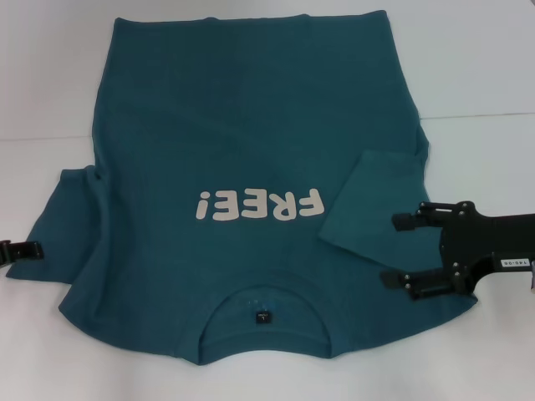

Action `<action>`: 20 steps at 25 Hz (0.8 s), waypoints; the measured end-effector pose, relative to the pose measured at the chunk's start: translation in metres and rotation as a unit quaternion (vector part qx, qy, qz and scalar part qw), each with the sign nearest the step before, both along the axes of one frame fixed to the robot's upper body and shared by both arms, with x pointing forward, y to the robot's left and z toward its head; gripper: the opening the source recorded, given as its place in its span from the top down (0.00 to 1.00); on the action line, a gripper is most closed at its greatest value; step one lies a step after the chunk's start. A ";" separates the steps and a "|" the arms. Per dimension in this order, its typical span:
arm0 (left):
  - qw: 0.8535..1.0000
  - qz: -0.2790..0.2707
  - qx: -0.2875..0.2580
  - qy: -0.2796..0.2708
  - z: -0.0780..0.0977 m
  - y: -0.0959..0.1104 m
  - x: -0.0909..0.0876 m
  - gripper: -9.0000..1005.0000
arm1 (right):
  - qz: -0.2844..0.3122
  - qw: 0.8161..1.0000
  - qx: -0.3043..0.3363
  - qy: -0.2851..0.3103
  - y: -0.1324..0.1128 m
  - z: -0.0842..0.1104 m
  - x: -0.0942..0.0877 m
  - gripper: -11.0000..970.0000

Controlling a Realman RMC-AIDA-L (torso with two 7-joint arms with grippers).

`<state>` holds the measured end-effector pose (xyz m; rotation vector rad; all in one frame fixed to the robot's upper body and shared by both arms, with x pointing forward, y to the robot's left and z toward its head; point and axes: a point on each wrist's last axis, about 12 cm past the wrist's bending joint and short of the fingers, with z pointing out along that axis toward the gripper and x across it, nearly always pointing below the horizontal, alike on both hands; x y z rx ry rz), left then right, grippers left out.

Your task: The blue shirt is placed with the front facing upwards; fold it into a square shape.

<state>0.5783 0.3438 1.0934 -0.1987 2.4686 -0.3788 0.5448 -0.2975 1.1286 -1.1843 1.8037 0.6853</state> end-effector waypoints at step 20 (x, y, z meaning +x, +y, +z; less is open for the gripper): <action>1.000 -0.001 -0.001 0.004 -0.005 -0.003 0.003 0.16 | 0.000 1.000 0.000 0.001 0.000 -0.001 -0.001 0.03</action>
